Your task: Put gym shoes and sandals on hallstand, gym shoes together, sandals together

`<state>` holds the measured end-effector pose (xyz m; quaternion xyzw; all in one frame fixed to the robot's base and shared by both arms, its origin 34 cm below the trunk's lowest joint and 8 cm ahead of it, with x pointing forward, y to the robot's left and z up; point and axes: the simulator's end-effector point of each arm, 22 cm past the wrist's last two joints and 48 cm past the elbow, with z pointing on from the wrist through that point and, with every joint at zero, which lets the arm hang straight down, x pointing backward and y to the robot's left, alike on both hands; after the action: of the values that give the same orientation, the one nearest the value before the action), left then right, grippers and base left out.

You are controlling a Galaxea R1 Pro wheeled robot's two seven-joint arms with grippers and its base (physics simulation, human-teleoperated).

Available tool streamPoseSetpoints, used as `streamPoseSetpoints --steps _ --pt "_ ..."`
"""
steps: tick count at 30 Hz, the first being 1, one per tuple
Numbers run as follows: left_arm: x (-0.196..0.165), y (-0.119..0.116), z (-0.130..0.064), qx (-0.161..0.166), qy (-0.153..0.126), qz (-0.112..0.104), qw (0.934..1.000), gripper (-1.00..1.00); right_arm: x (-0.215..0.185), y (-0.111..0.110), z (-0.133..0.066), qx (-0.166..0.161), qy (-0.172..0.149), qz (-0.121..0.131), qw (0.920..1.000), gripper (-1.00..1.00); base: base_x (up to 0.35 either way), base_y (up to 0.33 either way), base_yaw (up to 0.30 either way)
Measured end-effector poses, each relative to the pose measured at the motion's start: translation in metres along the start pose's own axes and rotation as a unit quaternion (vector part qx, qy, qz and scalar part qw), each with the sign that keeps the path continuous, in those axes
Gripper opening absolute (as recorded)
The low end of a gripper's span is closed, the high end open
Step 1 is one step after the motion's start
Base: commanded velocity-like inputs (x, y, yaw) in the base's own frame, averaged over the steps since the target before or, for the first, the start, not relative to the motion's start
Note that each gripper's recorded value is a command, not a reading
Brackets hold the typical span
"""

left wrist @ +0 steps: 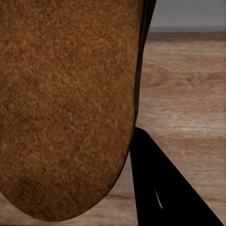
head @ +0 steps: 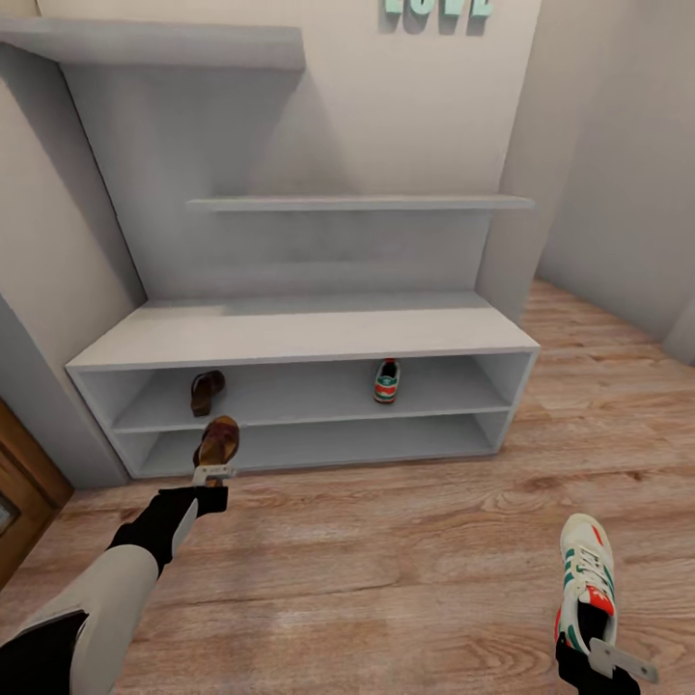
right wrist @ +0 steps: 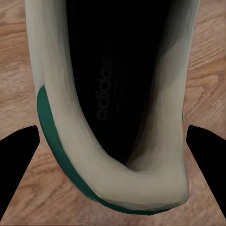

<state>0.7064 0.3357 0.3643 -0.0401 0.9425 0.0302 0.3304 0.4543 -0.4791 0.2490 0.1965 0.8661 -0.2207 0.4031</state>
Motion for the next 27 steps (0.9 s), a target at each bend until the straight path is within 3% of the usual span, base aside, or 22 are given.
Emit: streamPoseSetpoints --steps 18,27 --pt "0.0038 -0.0006 0.0030 0.002 0.004 -0.007 1.0000 -1.00 0.0015 -0.0082 0.0030 0.005 0.001 -0.006 1.0000 -1.00 0.002 0.000 0.000" --pt "0.0034 0.0018 0.0026 0.000 0.003 -0.007 1.0000 -1.00 0.0016 -0.0088 0.0028 0.005 0.001 -0.006 1.0000 -1.00 0.244 0.000 0.000"
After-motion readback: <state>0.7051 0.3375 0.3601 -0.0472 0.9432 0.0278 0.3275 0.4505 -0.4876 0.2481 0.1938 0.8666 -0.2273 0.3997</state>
